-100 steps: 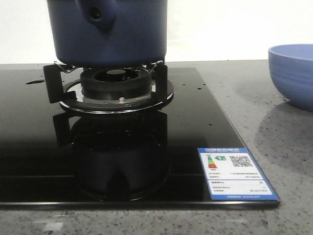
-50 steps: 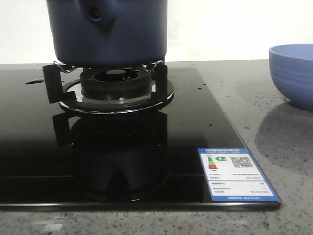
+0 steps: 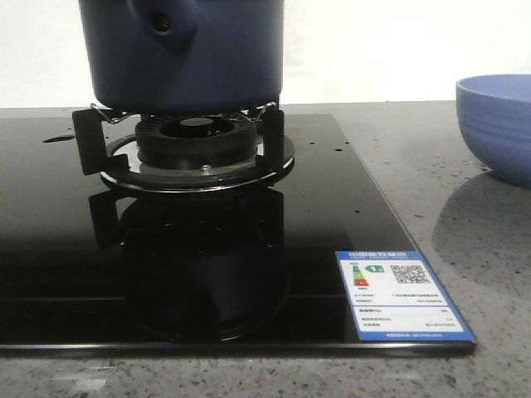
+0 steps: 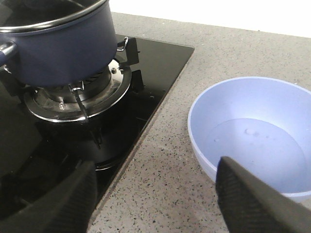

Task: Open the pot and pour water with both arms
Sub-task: 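Grasp the purple lid knob with left gripper and lift lid off pot, then lower right gripper onto the light blue bowl rim and grasp it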

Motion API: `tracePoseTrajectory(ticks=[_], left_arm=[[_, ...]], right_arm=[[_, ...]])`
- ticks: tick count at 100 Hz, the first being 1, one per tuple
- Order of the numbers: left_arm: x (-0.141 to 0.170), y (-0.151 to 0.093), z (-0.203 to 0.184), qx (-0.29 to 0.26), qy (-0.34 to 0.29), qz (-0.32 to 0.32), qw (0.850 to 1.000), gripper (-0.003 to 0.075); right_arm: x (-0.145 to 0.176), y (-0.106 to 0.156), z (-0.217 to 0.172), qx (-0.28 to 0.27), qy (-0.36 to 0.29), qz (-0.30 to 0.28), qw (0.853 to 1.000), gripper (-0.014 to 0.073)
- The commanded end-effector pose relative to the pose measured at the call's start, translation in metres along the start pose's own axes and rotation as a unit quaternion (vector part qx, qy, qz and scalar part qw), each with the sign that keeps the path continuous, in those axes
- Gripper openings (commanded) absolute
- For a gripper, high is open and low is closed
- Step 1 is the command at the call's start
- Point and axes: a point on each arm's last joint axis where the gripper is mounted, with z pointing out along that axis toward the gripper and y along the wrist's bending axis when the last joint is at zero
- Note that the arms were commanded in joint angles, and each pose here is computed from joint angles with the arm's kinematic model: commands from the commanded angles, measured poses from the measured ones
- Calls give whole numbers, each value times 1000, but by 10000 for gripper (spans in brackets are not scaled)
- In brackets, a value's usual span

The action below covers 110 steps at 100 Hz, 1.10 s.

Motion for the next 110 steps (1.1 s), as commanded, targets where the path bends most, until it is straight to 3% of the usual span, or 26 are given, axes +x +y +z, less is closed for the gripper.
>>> tracePoseTrajectory(ticks=[1,18,34,110], left_arm=[[-17,7,17,-1,-27,-2,1000,442],[-25,22,53,7,-4,-7,1000,451],[-32,31,81,35,9,-12,999,540],[-36,48,134,86,31,0,996,534]], right_arm=[[-18,-1,-4,9,-51,-7,999,470],[-18,-1,-4,9,-51,-7,999,470],[-18,-1,-4,9,-51,-7,999,470],[-18,-1,-4,9,-51,-7,999,470]])
